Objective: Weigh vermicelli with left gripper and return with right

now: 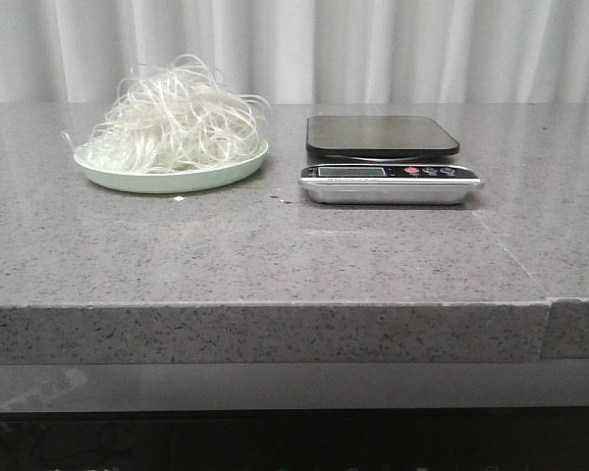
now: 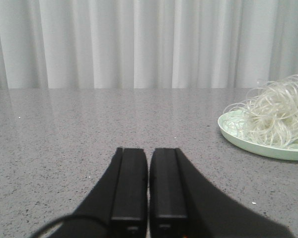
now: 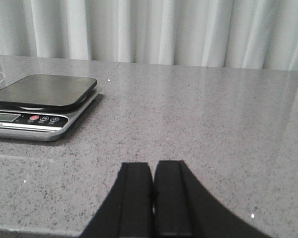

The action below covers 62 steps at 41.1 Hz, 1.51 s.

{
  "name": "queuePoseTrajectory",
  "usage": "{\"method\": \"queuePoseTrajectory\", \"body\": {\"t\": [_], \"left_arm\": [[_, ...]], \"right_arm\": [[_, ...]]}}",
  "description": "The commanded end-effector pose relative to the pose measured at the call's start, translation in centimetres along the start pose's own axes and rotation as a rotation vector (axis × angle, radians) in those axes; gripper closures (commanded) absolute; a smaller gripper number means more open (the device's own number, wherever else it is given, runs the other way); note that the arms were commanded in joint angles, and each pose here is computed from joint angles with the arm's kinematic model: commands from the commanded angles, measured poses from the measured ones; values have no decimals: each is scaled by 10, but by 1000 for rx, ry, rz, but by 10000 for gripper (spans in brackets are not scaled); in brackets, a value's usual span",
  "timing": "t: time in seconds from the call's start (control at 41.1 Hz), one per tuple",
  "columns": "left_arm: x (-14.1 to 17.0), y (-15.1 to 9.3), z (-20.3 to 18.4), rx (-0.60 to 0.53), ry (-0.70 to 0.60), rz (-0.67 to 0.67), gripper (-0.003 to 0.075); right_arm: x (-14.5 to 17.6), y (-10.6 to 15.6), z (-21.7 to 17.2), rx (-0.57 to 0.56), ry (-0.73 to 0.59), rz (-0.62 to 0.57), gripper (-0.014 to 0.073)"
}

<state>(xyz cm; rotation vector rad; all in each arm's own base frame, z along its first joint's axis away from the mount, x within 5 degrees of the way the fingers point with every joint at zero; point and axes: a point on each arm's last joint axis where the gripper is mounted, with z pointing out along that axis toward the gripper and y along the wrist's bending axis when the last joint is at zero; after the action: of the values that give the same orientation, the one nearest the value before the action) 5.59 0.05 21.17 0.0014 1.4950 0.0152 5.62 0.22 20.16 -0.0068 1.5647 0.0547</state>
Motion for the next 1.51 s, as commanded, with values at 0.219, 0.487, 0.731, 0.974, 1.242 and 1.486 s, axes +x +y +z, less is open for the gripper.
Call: {"method": "queuePoseTrajectory", "body": {"t": [0.219, 0.487, 0.731, 0.974, 1.242, 1.486], "left_arm": [[-6, 0, -2, -1, -91, -22, 576], [-6, 0, -2, -1, -91, -22, 576], [-6, 0, -2, -1, -91, -22, 576], [-6, 0, -2, -1, -91, -22, 576], [-6, 0, -2, -1, -91, -22, 576], [-6, 0, -2, -1, -91, -22, 576]], "right_arm": [[-11, 0, -2, 9, -136, 11, 436], [-12, 0, -2, 9, -153, 23, 436], [-14, 0, -2, 9, -174, 20, 436], [-14, 0, -2, 9, -174, 20, 436], [-14, 0, -2, 9, -174, 20, 436], [-14, 0, -2, 9, -174, 20, 436]]}}
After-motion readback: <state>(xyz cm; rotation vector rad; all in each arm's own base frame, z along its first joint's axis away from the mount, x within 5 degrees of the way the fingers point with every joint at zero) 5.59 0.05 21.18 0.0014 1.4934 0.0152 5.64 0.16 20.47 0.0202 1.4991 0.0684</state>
